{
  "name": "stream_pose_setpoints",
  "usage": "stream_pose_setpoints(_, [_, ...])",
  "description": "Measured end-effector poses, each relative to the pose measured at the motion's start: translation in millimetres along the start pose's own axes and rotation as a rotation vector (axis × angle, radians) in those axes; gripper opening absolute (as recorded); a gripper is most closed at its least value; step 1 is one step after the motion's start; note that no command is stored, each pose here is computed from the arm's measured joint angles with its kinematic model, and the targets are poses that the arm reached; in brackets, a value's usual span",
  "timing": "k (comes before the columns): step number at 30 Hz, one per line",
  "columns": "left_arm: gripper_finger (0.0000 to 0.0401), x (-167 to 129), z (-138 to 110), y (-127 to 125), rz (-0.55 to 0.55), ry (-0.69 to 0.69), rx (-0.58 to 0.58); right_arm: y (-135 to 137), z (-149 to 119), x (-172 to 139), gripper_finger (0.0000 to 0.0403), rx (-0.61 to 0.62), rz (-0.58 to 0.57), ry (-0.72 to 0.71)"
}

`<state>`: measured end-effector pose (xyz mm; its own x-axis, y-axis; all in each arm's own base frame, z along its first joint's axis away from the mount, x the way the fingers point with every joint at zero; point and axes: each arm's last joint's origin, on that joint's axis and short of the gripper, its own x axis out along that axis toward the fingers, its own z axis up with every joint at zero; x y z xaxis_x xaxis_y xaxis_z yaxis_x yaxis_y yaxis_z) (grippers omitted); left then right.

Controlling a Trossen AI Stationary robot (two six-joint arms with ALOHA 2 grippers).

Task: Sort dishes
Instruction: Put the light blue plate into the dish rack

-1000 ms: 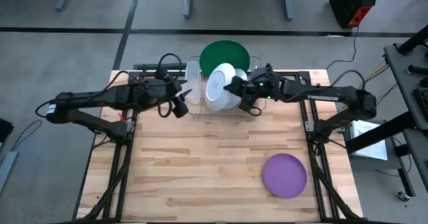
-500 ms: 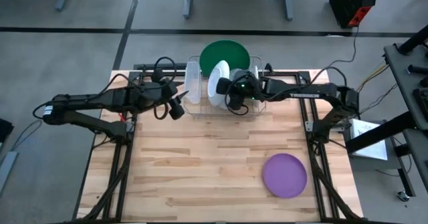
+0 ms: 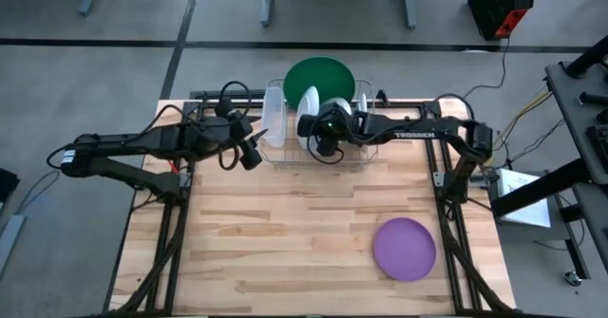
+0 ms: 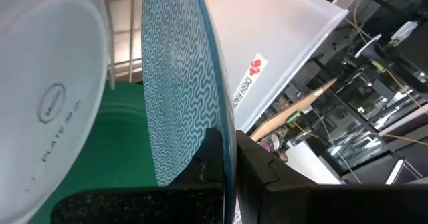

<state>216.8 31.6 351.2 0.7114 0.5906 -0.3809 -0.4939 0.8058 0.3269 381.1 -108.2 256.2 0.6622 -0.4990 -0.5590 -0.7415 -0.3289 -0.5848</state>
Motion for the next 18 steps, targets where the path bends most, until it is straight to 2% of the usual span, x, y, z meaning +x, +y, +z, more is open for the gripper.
stream_pose_setpoints(10, [0.0162, 0.6, -1.6, -0.5, -0.001, 0.006, 0.011, 0.6, 8.2, 16.4, 0.0, -0.018, 0.022, -0.031])
stream_pose_setpoints(18, [0.0162, 1.1, -1.7, -0.9, -0.001, 0.007, 0.016, -1.1, 11.0, 15.2, 0.0005, -0.025, 0.022, -0.034])
